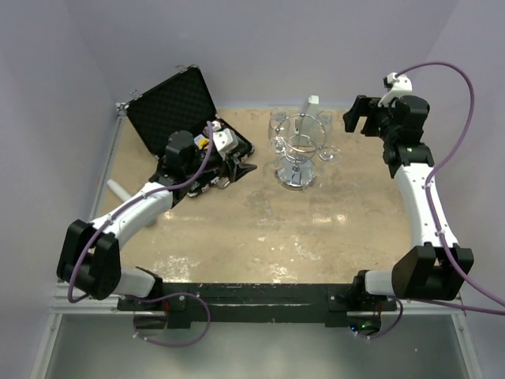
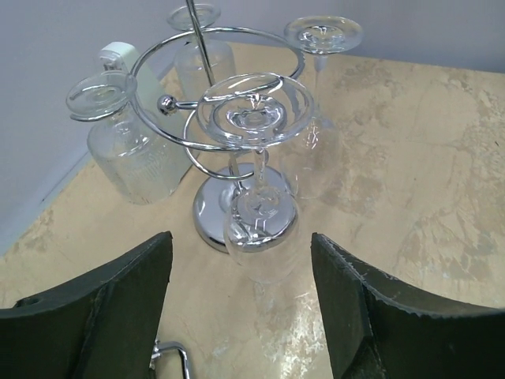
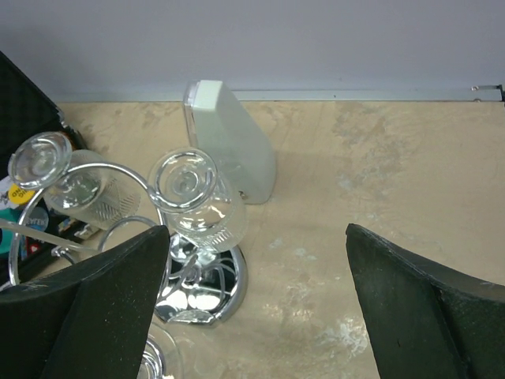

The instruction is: Take the wine glass off the wine glass rack

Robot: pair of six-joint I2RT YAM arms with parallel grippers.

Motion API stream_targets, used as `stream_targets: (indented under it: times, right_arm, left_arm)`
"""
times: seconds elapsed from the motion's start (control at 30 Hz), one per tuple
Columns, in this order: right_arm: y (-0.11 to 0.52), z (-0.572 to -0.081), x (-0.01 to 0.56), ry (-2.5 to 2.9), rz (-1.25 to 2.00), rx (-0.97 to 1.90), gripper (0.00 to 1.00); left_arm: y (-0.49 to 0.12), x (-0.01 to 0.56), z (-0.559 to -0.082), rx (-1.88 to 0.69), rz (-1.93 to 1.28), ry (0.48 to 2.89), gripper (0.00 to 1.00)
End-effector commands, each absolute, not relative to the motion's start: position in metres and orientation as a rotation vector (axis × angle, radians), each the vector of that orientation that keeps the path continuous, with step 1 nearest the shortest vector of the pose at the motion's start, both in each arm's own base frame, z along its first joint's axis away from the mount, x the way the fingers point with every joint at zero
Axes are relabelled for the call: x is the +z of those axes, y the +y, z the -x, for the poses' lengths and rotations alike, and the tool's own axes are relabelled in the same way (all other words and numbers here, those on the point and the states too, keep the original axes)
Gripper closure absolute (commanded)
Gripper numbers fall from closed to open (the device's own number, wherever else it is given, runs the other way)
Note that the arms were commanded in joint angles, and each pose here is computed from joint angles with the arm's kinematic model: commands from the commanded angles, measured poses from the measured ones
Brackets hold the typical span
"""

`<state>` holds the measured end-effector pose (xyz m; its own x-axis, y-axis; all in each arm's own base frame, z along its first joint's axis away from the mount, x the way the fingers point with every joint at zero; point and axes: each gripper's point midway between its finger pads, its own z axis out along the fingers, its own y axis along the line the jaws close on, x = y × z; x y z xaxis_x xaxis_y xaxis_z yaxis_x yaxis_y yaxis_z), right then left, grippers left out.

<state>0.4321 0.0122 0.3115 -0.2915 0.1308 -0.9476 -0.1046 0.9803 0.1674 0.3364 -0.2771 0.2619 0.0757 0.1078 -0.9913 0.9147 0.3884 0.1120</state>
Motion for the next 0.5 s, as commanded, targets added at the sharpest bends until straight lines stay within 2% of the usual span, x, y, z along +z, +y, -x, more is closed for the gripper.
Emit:
stream_targets:
  times: [0.0, 0.23, 0.47]
  right_arm:
    - [0.02, -0.435, 0.344, 1.791, 0.0, 0.278, 0.01]
    - [0.014, -0.439, 0.351, 1.765, -0.037, 0.271, 0.02]
    - [0.005, -0.432, 0.357, 1.755, -0.041, 0.213, 0.02]
  left_arm:
    - [-0.291, 0.287, -0.351, -0.786, -0.948, 1.238, 0.26]
    - [-0.322, 0.282, -0.358, -0.867, -1.024, 1.208, 0.39]
    - [-0.338, 0.27, -0.364, -0.932, -1.051, 1.213, 0.43]
